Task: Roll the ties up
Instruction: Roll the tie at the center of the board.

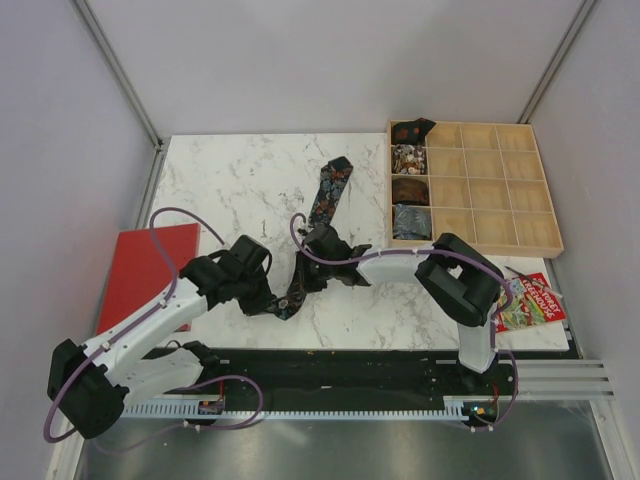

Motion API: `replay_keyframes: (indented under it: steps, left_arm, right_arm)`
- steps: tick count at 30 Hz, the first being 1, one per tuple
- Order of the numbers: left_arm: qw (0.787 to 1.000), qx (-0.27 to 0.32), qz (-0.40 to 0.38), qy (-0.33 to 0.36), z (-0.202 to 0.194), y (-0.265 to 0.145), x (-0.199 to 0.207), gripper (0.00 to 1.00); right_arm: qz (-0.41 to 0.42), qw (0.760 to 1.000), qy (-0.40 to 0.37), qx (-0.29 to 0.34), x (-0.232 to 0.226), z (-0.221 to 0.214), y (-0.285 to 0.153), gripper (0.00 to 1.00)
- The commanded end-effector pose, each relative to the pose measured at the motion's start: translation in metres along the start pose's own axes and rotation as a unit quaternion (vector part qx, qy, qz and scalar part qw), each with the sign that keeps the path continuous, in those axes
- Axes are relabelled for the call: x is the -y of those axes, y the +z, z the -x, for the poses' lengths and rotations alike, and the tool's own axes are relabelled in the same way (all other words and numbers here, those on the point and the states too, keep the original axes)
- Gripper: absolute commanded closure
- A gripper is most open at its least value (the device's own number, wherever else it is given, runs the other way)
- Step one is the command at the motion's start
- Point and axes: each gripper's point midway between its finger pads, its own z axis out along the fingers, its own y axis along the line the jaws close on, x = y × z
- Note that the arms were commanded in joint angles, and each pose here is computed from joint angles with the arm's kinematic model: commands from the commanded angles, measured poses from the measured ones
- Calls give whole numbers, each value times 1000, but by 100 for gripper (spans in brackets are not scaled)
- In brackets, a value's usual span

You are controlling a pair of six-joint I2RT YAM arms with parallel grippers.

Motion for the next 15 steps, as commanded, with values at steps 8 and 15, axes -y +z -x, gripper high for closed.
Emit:
replay_keyframes:
  steps: [8, 15]
  left_arm:
    - [1000, -6, 3, 13, 2, -7, 6, 98]
    - [1000, -8, -7, 19, 11, -7, 26, 98]
  right_arm:
    - [-6, 999, -22, 43, -16, 22, -20, 94]
    - [-11, 999, -22, 43, -12, 15, -21, 94]
